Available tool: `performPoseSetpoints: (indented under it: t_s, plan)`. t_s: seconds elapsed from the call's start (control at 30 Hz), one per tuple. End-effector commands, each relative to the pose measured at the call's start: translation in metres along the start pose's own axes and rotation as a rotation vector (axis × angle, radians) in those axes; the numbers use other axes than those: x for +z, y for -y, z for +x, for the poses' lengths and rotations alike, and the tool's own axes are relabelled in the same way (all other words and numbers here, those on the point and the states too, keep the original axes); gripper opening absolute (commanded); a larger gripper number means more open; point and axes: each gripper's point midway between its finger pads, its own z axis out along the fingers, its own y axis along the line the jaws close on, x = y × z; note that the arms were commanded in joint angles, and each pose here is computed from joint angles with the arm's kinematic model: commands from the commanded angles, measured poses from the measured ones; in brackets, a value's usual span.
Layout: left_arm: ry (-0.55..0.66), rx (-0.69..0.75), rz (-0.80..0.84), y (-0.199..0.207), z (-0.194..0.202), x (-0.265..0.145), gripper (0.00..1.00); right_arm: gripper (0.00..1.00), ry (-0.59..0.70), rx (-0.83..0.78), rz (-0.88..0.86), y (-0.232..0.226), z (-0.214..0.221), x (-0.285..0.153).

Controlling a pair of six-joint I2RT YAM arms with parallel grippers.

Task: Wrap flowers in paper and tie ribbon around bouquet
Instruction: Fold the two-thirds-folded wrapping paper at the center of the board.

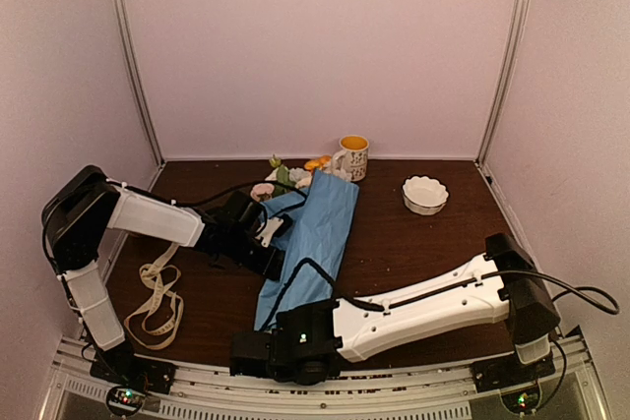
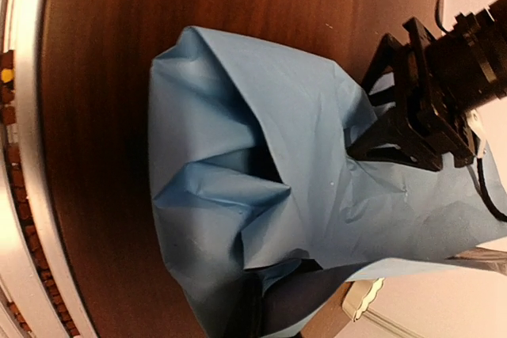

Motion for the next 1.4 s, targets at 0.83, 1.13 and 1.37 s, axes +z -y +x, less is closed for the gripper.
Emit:
performPoseSetpoints:
  t_s: [0.83, 1.13, 1.37]
  plan:
    - [-0.003, 0.013, 0.05, -0.003, 0.007, 0.012, 0.64, 0.78, 0.024, 0.125, -0.142, -0.017, 0.006, 0.022]
    - [-0.021, 0.03, 0.015, -0.01, 0.013, 0.014, 0.64, 0.89, 0.232, 0.737, -0.375, 0.005, 0.036, -0.005]
    - [-0.022, 0.041, 0.002, -0.011, 0.012, 0.011, 0.64, 1.0, 0.485, 1.197, -0.573, 0.065, 0.053, 0.002]
